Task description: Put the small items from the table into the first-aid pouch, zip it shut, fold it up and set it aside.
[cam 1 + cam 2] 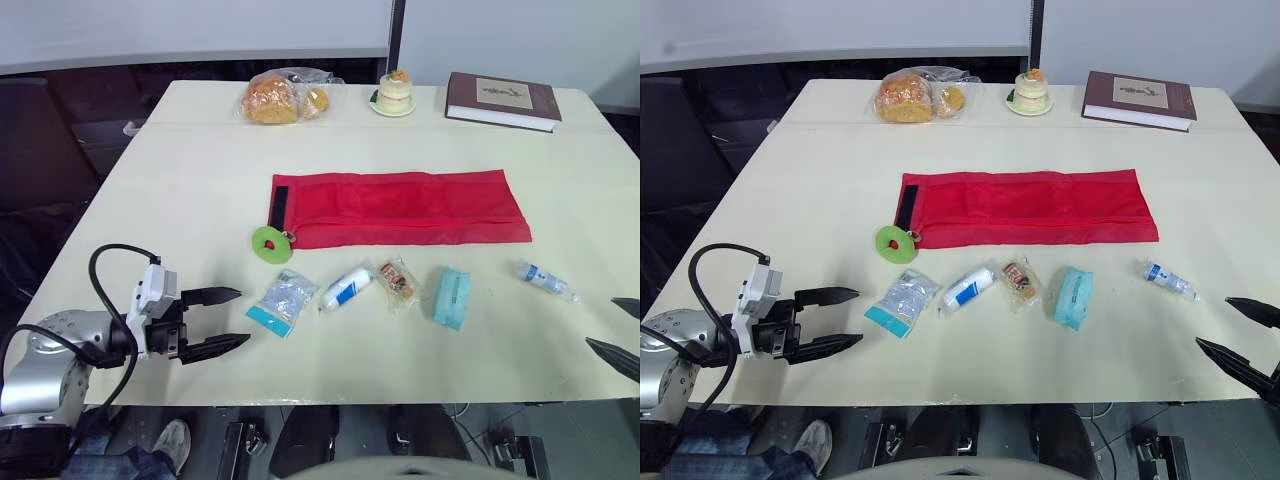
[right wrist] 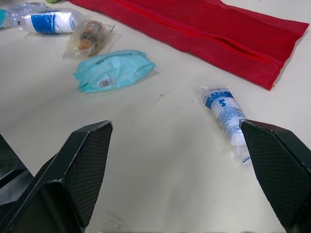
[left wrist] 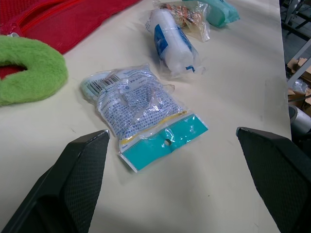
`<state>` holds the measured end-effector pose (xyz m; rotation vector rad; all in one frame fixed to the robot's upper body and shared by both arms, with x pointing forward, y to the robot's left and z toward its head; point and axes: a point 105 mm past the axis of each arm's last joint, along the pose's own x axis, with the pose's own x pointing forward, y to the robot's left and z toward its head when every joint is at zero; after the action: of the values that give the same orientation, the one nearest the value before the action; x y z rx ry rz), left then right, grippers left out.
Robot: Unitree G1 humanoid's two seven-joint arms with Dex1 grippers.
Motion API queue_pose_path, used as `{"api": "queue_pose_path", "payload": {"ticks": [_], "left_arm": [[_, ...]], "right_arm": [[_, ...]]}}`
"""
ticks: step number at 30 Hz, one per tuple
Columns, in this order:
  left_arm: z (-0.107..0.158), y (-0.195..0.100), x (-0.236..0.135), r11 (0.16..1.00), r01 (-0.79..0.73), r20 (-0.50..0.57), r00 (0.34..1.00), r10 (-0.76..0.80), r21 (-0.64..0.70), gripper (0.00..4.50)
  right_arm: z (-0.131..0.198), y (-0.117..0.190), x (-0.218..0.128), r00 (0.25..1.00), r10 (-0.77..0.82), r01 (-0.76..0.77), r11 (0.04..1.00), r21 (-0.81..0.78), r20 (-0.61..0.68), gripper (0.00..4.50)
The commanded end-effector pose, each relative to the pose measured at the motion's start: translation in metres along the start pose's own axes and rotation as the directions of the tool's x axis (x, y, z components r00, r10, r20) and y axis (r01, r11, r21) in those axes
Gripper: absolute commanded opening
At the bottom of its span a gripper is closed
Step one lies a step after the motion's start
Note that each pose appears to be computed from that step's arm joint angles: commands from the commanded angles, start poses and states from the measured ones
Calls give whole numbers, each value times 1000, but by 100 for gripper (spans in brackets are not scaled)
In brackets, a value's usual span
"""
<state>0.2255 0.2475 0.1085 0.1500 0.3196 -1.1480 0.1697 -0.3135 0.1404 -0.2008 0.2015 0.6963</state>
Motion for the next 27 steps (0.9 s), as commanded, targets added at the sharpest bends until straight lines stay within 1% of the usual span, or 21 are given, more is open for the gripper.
{"api": "queue_pose_path", "payload": {"ticks": [1, 20, 23, 27], "left_arm": [[11, -2, -2, 999, 4, 21, 1000, -5, 52, 450], [9, -9, -6, 1000, -9, 33, 999, 8, 25, 450], [12, -4, -5, 999, -29, 50, 998, 28, 21, 450], [19, 8, 1, 998, -67, 82, 994, 68, -14, 450]], "right_arm": [[7, -1, 0, 1000, 7, -6, 1000, -29, 9, 446], [14, -1, 4, 998, 47, -46, 999, -25, 36, 446], [26, 6, 13, 994, 81, -78, 996, -40, 74, 446], [54, 29, 38, 972, 164, -154, 986, -71, 166, 446]]}}
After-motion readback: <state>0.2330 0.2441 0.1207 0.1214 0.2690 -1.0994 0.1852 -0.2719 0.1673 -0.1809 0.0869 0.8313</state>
